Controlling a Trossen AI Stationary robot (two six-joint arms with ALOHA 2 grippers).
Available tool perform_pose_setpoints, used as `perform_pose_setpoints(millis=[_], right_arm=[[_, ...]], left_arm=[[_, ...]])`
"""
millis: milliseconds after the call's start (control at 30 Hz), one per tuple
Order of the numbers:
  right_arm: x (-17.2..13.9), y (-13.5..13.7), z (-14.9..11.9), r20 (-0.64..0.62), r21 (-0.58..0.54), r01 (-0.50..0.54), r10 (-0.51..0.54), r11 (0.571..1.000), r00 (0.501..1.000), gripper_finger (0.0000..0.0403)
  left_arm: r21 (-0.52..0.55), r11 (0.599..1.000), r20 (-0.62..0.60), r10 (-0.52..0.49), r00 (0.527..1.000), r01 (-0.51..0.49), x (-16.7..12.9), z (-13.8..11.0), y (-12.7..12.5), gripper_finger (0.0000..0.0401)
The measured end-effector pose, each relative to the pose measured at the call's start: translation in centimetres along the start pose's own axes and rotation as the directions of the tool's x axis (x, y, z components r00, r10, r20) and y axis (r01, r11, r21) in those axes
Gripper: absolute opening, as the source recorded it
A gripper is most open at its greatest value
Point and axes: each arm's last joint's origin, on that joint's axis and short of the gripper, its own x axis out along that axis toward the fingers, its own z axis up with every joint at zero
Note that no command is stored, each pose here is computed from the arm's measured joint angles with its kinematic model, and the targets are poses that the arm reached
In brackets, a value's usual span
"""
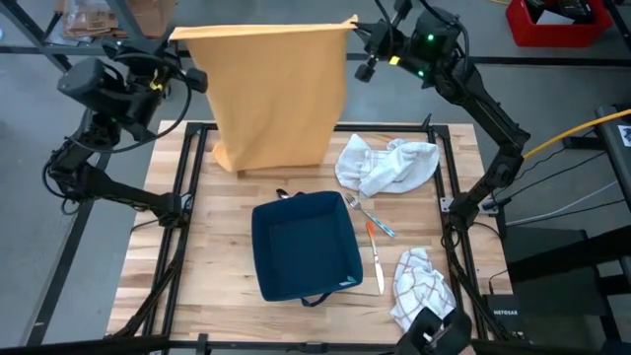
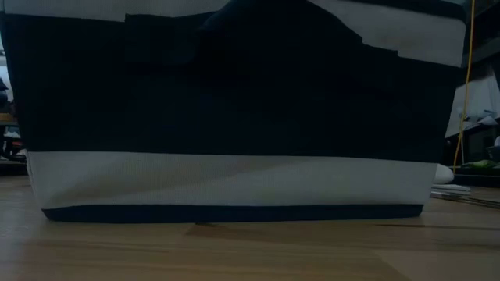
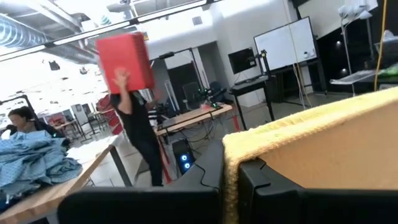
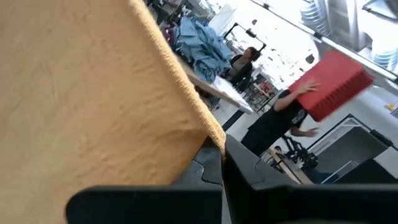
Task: Fold towel
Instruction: Fold the yellow towel
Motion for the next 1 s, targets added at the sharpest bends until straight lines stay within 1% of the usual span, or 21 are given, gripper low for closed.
perform_pose_setpoints(millis=[133, 200, 300, 400, 500, 567, 667, 833, 900, 1000], right_arm=[[0.0, 0.1, -0.3, -0.046, -0.063, 0.008, -0.011, 0.998, 0.999, 0.0001], [0.0, 0.0, -0.1, -0.04, -0.091, 0.03, -0.033, 0.995, 0.999, 0.0001], [0.0, -0.6, 0.5, 0.022, -0.096, 0.09, -0.088, 0.991, 0.996, 0.0001], [-0.2, -1.2, 1.2, 0.091, -0.107, 0.17, -0.161, 0.98, 0.983, 0.0001], [-0.3, -1.9, 1.7, 0.141, -0.132, 0.248, -0.229, 0.96, 0.963, 0.0001], [-0.4, -2.1, 1.9, 0.162, -0.143, 0.279, -0.255, 0.95, 0.953, 0.0001], [-0.6, -2.4, 2.1, 0.173, -0.159, 0.317, -0.29, 0.935, 0.941, 0.0001], [-0.8, -2.8, 2.2, 0.154, -0.221, 0.382, -0.355, 0.897, 0.922, 0.0001], [-0.8, -2.9, 2.1, 0.135, -0.257, 0.396, -0.373, 0.881, 0.918, 0.0001], [-0.8, -2.9, 2.1, 0.12, -0.304, 0.405, -0.387, 0.862, 0.914, 0.0001]], left_arm=[[0.025, 0.999, 0.025, 0.025, 0.999, -0.026, 0.0, 0.5, 0.4, 0.0], [0.034, 0.999, 0.055, 0.031, 0.998, -0.033, 0.0, 1.0, 0.7, 0.0], [0.029, 0.999, 0.136, 0.021, 0.991, -0.025, 0.0, 1.7, 1.0, 0.0], [0.031, 0.999, 0.211, 0.009, 0.978, -0.016, 0.1, 2.4, 0.7, 0.0], [0.075, 0.997, 0.251, 0.016, 0.968, -0.035, 0.5, 3.0, 0.2, 0.0], [0.12, 0.991, 0.265, 0.03, 0.964, -0.064, 0.7, 3.3, -0.2, 0.0], [0.207, 0.972, 0.293, 0.042, 0.955, -0.107, 1.1, 3.8, -1.0, 0.0], [0.367, 0.914, 0.342, 0.04, 0.939, -0.172, 1.8, 4.6, -2.6, 0.0], [0.409, 0.891, 0.349, 0.045, 0.936, -0.196, 2.0, 4.8, -3.1, 0.0], [0.444, 0.866, 0.361, 0.063, 0.93, -0.231, 2.1, 5.2, -3.1, 0.0]])
